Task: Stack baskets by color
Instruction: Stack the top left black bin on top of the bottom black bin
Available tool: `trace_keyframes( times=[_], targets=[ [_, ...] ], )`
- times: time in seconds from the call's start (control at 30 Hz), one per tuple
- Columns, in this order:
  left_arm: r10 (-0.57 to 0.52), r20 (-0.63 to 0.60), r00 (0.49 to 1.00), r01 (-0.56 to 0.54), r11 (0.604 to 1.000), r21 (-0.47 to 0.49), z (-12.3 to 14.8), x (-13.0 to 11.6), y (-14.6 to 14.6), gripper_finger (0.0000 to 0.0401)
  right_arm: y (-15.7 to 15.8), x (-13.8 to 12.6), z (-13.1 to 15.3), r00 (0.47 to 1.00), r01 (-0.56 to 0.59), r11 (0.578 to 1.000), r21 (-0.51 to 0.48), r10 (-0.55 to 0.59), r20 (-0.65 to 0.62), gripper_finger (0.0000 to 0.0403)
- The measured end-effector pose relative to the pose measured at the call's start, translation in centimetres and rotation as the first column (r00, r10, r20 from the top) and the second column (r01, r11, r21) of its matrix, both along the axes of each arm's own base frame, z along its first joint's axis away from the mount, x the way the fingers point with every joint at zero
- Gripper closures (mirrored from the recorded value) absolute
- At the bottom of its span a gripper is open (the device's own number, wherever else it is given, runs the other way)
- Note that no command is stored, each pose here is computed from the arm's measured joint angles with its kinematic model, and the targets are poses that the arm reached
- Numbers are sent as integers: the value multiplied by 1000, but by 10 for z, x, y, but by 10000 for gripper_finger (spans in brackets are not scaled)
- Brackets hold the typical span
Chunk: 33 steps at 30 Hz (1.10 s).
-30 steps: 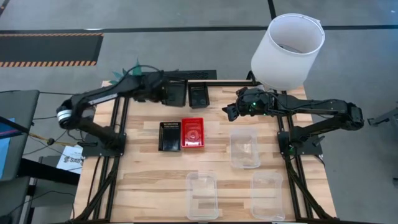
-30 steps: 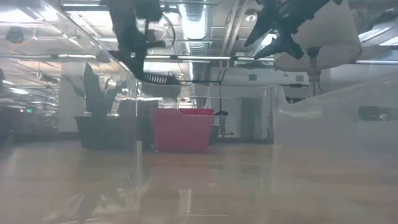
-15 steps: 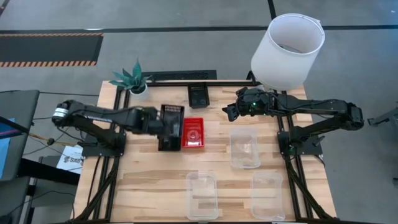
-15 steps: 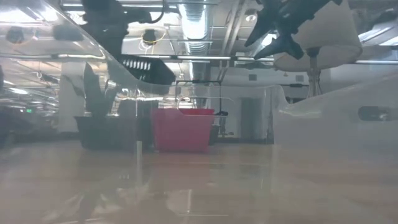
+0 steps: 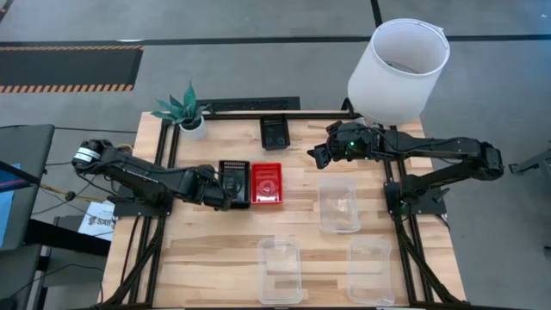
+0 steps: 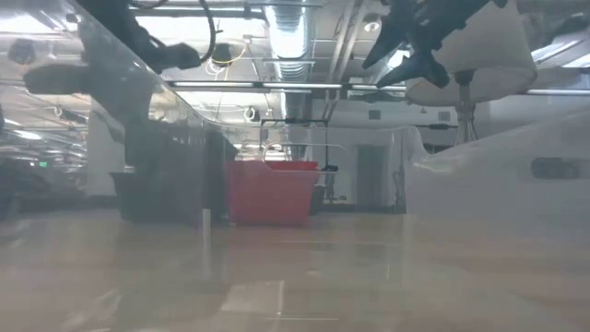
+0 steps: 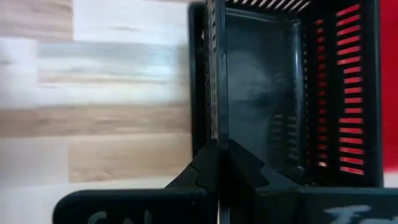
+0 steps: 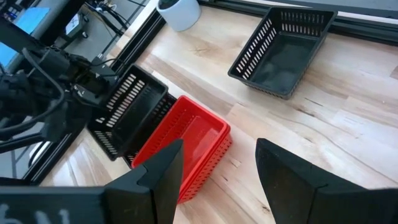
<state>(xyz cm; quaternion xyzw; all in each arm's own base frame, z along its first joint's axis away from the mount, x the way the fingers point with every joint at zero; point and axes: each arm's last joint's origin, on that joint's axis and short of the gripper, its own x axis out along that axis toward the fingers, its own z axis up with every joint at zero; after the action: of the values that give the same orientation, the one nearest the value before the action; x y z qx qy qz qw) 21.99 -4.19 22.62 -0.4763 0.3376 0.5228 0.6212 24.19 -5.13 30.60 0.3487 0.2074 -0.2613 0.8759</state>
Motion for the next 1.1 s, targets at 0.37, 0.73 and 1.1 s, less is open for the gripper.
trace_keyframes(
  times=[0.37,0.73,1.1],
  targets=[
    [-25,34,999,24,1000,19,-2,6,8,401,0,0,0,1000,1,1000,1,-1,5,182],
    [5,29,1000,-5,1000,-2,-3,5,7,401,0,0,0,1000,0,1000,1,0,4,182],
    [-7,36,999,8,1000,-29,-2,6,6,400,0,0,0,1000,-8,1000,-11,8,-1,182]
  ],
)
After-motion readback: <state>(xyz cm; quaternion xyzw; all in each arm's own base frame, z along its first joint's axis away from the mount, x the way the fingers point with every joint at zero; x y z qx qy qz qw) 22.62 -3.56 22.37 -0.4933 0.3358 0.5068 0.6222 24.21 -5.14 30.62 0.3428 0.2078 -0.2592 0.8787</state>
